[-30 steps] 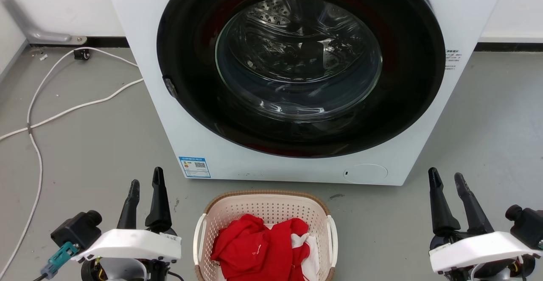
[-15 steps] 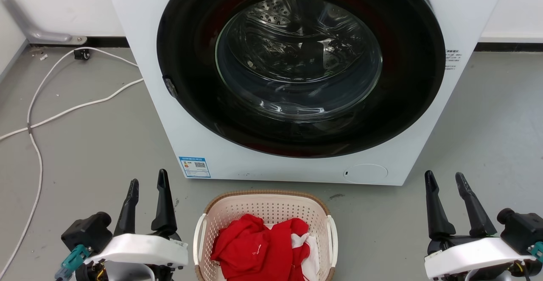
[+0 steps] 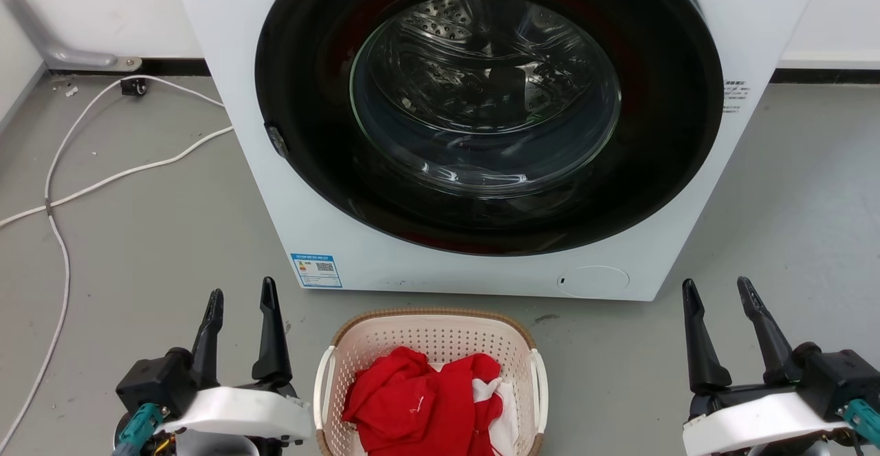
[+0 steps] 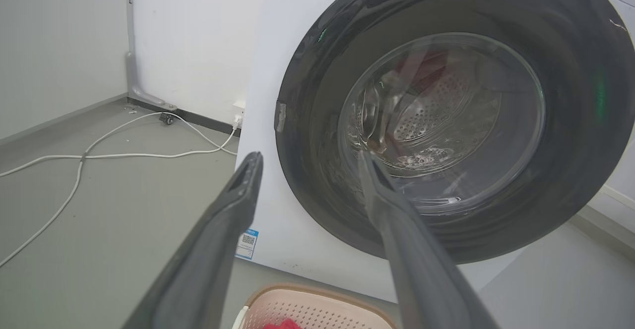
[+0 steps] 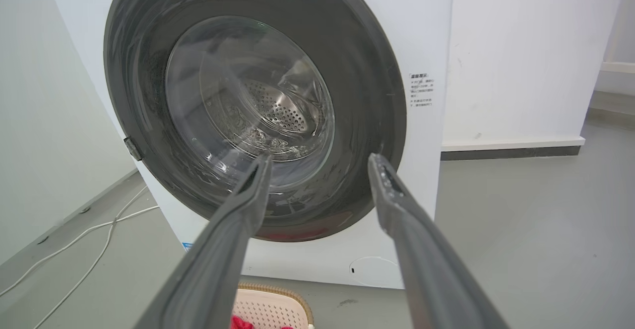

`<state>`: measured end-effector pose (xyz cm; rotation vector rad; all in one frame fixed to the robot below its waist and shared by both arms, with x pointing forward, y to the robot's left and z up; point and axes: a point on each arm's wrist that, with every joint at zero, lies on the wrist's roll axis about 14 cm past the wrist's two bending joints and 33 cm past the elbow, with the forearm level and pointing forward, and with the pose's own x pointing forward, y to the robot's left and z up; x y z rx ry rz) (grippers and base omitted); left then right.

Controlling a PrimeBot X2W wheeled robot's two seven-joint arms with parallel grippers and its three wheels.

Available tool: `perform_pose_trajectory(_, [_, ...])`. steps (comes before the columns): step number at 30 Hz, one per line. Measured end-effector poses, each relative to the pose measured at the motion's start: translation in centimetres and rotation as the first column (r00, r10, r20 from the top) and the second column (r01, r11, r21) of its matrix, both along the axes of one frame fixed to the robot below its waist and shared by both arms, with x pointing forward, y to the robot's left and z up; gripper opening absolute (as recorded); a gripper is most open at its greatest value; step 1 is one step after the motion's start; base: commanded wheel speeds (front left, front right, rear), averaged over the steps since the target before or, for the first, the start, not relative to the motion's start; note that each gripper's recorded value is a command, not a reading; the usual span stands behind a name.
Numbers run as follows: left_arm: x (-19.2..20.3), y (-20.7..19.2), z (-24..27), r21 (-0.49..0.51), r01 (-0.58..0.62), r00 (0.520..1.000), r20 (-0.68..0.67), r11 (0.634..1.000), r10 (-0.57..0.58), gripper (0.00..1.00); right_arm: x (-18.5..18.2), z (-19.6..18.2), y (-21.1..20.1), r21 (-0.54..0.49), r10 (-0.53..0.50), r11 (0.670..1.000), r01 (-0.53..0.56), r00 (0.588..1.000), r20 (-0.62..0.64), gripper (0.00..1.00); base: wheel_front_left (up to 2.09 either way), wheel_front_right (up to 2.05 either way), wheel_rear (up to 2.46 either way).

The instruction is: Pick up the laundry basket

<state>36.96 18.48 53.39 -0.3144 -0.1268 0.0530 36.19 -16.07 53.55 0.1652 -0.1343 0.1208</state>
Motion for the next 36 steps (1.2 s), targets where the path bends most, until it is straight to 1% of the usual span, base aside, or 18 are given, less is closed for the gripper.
perform_pose_trajectory(18, [-0.3, -0.6, 0.8, 0.155, -0.007, 0.999, 0.042, 0.988, 0.0, 1.0, -0.5, 0.1, 0.6, -0.152, 0.015, 0.988, -0.01, 0.999, 0.035, 1.0, 0.0, 0.0, 0.0])
perform_pose_trajectory(36, [-0.7, -1.0, 1.0, 0.287, -0.021, 0.998, 0.066, 0.958, 0.002, 1.0, -0.8, 0.2, 1.2, -0.285, 0.037, 0.958, -0.017, 0.997, 0.063, 1.0, 0.0, 0.0, 0.0])
